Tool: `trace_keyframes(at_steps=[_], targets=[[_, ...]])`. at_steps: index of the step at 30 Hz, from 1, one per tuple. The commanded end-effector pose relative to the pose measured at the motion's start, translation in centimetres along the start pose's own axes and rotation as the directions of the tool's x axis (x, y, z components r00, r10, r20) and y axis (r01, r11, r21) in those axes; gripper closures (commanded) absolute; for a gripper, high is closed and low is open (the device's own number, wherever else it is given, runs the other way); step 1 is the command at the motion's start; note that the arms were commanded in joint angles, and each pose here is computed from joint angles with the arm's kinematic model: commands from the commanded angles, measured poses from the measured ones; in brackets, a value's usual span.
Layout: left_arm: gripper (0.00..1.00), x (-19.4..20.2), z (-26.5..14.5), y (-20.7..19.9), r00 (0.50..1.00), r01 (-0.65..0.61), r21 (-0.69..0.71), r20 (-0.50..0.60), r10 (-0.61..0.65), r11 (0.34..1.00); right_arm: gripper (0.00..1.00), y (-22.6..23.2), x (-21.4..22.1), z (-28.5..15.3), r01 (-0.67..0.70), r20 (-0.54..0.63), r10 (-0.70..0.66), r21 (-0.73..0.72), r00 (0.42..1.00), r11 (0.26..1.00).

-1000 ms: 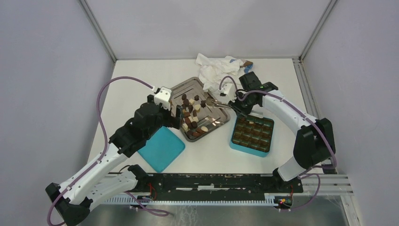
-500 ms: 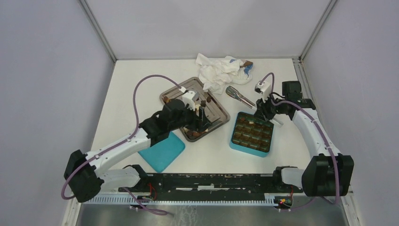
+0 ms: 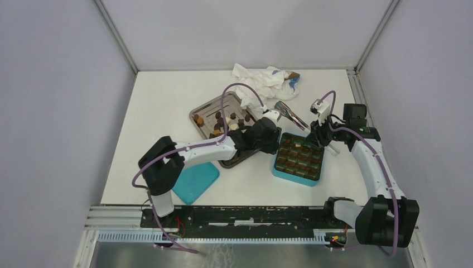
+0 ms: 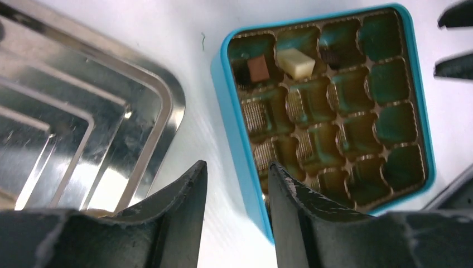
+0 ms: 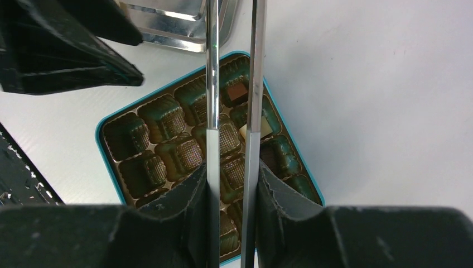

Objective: Pack the chocolate
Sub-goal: Adjust the packing box at the center of the board.

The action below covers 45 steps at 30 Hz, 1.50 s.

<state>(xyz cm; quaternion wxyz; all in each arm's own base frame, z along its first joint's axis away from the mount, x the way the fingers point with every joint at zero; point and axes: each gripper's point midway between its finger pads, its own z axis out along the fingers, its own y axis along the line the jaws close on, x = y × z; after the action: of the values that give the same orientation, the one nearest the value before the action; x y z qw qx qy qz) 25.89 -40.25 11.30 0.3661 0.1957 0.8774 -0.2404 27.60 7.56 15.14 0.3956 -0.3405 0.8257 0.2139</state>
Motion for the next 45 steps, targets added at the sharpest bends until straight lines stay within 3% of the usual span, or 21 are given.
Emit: trace_keyframes(at_steps=[1, 16, 22, 29, 31, 32, 39, 45], targets=[[0.52, -2.2, 2.3, -0.4, 1.000, 0.001, -0.050, 0.027, 0.001, 0.999, 0.97, -0.3, -1.7, -0.4, 0.049, 0.063, -0.049, 0.013, 0.997, 0.999], [0.61, -0.6, 6.7, -1.0, 0.999, 0.003, -0.060, -0.043, -0.005, 0.998, 0.96, -0.7, -1.2, -0.2, 0.038, 0.048, -0.039, 0.026, 0.998, 0.999], [0.78, 0.2, 7.5, -0.2, 0.998, 0.021, -0.109, -0.059, -0.028, 0.994, 0.96, -0.7, -1.1, -0.1, 0.033, 0.044, -0.034, 0.023, 0.998, 0.999], [0.79, 0.3, 7.8, 0.0, 0.998, 0.017, -0.132, -0.064, -0.026, 0.991, 0.96, -0.8, -1.0, -0.1, 0.033, 0.042, -0.034, 0.026, 0.999, 0.999], [0.95, -0.1, 7.6, 0.0, 0.999, 0.007, -0.147, -0.041, -0.013, 0.989, 0.96, -0.8, -1.1, -0.1, 0.033, 0.041, -0.034, 0.029, 0.999, 0.999], [0.98, -0.4, 7.3, -0.2, 1.000, 0.001, -0.152, -0.024, -0.005, 0.988, 0.96, -0.8, -1.1, -0.1, 0.033, 0.041, -0.034, 0.029, 0.999, 0.999], [0.98, -2.6, 3.8, -1.5, 0.985, -0.043, -0.180, 0.154, 0.071, 0.983, 0.96, -0.7, -1.3, -0.2, 0.034, 0.052, -0.035, 0.024, 0.998, 0.999], [0.98, -3.6, -0.4, -1.3, 0.940, -0.034, -0.215, 0.325, 0.104, 0.976, 0.96, -0.6, -1.5, -0.2, 0.037, 0.057, -0.038, 0.023, 0.998, 0.999]])
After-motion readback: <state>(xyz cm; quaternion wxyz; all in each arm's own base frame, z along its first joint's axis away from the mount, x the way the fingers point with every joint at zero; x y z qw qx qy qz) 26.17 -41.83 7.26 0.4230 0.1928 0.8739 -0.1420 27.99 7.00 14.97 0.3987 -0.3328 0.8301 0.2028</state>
